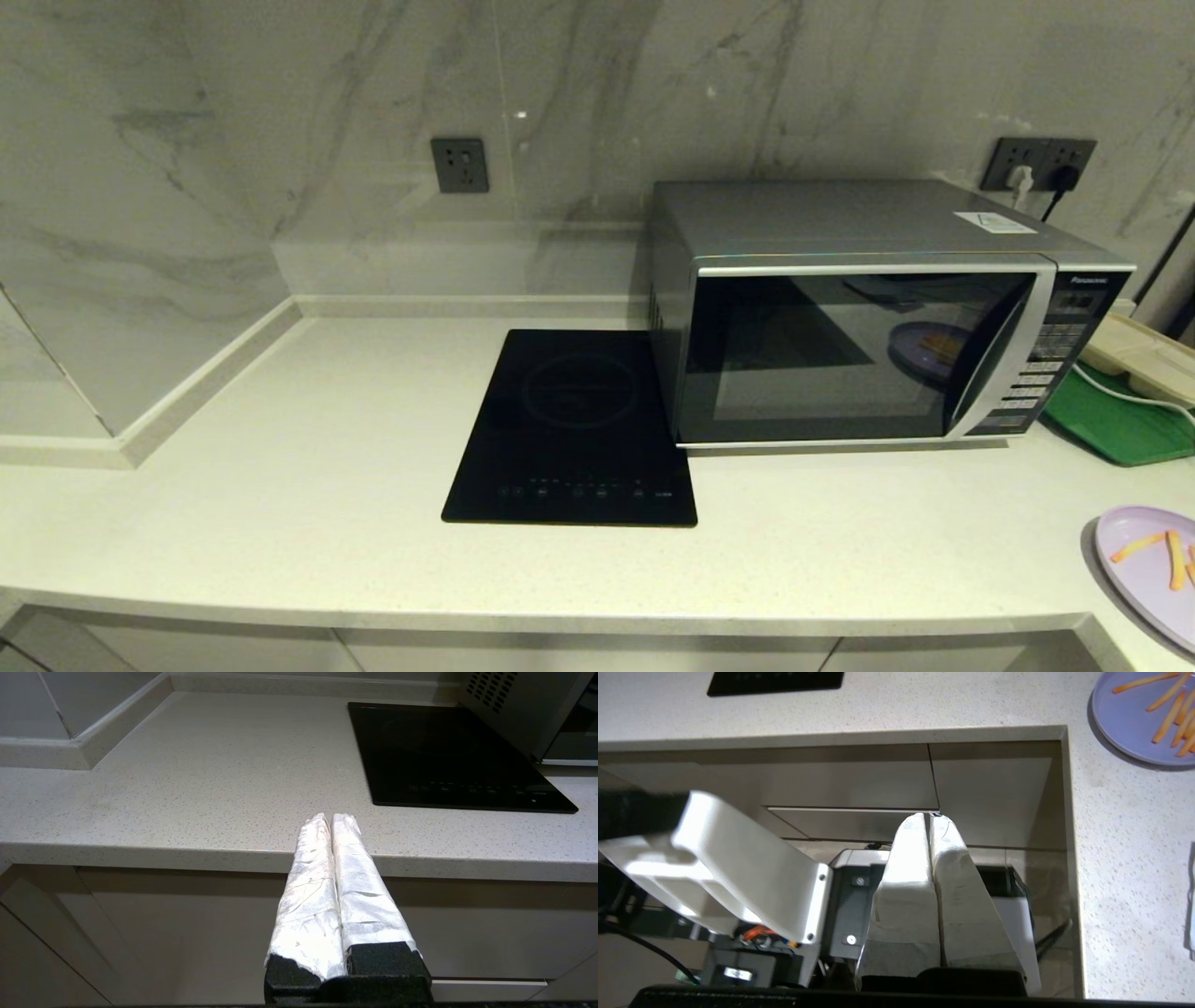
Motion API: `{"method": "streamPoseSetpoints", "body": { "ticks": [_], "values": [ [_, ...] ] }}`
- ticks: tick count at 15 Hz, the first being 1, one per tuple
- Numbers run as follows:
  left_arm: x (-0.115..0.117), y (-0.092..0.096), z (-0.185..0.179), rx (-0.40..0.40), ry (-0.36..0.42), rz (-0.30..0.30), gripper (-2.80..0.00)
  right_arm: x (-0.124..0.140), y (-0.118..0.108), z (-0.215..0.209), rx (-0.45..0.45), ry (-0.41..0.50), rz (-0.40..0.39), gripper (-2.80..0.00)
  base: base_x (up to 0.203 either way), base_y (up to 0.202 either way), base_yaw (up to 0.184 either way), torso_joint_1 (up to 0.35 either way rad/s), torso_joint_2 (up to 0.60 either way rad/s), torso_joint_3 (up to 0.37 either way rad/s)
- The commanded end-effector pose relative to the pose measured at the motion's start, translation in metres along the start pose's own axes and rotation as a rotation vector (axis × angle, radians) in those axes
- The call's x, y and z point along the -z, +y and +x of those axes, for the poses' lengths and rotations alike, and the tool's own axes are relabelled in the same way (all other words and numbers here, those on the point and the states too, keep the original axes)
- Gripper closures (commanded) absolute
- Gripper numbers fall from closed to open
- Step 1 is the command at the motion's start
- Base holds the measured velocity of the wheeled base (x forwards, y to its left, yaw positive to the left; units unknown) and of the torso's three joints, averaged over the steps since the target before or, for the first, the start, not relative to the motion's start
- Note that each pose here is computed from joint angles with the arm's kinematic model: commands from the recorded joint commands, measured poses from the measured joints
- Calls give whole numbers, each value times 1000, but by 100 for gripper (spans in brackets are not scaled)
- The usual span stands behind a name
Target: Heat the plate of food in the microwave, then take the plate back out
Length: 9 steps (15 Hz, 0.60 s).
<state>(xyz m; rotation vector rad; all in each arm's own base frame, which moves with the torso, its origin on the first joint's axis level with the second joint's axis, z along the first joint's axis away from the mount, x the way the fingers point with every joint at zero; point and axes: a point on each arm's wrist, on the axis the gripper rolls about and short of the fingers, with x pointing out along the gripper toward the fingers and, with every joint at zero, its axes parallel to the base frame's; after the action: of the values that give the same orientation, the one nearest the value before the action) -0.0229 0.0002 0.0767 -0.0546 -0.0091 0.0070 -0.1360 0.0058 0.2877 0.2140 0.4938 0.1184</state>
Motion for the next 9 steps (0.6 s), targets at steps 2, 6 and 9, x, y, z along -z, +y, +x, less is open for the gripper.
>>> {"method": "streamPoseSetpoints", "body": {
  "ticks": [2,6,9],
  "values": [
    [0,0,0,0,0,-1,0,86,-15,-26,-13,-156,-43,0,0,0,0,0,0,0],
    [0,0,0,0,0,-1,0,120,-28,9,59,-243,-100,0,0,0,0,0,0,0],
    [0,0,0,0,0,-1,0,106,-36,66,119,-293,-121,0,0,0,0,0,0,0]
  ]
}}
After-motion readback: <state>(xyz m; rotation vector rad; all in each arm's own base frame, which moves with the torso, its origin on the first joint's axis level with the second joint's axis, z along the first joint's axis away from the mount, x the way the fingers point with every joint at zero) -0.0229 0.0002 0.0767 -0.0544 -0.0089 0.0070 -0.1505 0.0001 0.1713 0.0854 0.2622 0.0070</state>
